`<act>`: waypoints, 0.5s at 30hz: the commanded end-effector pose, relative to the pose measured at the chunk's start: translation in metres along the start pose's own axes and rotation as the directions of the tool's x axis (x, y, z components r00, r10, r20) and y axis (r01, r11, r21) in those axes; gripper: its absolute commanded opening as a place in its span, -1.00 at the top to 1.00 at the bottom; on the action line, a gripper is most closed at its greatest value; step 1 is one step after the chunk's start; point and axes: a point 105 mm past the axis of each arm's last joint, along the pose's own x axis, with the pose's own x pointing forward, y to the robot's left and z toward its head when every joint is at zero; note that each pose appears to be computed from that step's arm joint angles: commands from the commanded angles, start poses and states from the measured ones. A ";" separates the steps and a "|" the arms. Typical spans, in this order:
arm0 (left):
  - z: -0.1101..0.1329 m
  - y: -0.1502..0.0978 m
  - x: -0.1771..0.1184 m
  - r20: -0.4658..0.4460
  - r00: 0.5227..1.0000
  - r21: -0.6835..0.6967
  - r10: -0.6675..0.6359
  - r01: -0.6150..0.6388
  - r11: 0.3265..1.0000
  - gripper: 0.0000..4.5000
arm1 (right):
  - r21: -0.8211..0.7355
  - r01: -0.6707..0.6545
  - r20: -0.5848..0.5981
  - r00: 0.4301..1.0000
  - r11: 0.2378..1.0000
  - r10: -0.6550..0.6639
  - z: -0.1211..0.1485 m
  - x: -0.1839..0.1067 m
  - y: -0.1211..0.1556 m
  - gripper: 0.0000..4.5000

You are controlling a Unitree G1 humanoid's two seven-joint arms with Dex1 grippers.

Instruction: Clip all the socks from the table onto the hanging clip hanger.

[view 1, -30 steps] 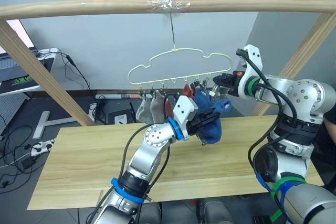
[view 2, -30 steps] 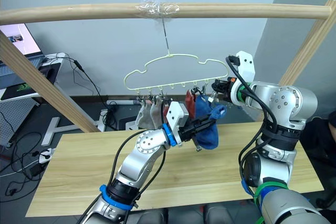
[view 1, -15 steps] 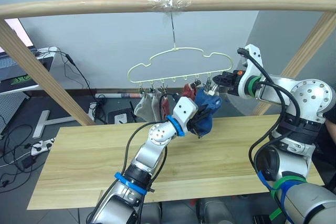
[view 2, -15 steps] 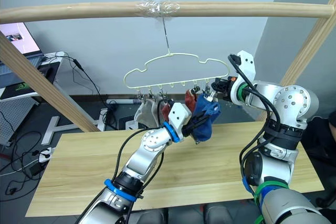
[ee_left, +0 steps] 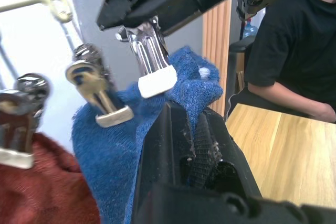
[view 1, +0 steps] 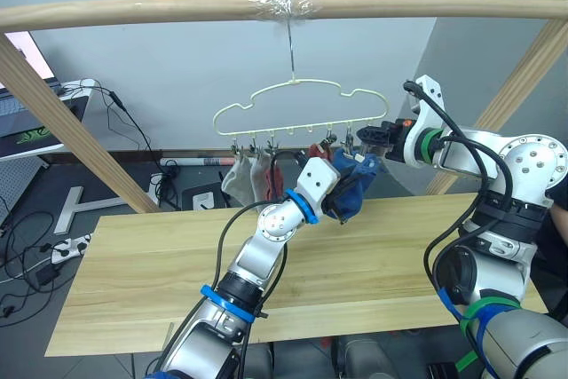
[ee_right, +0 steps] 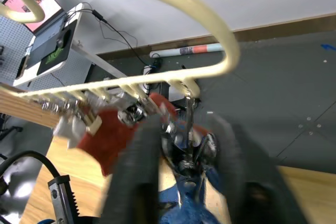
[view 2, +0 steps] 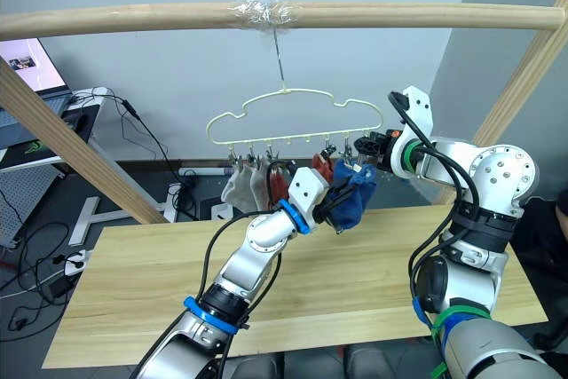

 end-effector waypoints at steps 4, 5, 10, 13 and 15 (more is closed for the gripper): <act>0.016 0.002 0.004 0.055 0.998 0.023 0.001 -0.002 1.000 1.00 | -0.032 -0.033 0.045 0.998 0.999 0.034 0.014 -0.011 0.008 -0.74; 0.016 0.001 0.004 0.056 0.998 0.018 -0.002 0.000 1.000 1.00 | -0.033 -0.042 0.058 0.997 0.999 0.043 0.017 -0.013 0.009 -0.87; 0.016 -0.008 0.009 0.055 0.998 -0.064 -0.031 0.035 0.997 1.00 | -0.169 -0.089 0.127 0.986 0.982 0.111 0.024 -0.034 0.020 -0.99; 0.017 -0.015 0.014 0.057 0.997 -0.178 -0.048 0.058 0.982 0.63 | -0.369 -0.007 0.139 0.988 0.929 0.063 0.010 -0.047 0.016 -1.00; 0.015 -0.017 0.015 0.046 0.997 -0.223 -0.060 0.069 0.972 0.39 | -0.455 0.061 0.160 0.987 0.888 0.014 -0.003 -0.053 0.007 -1.00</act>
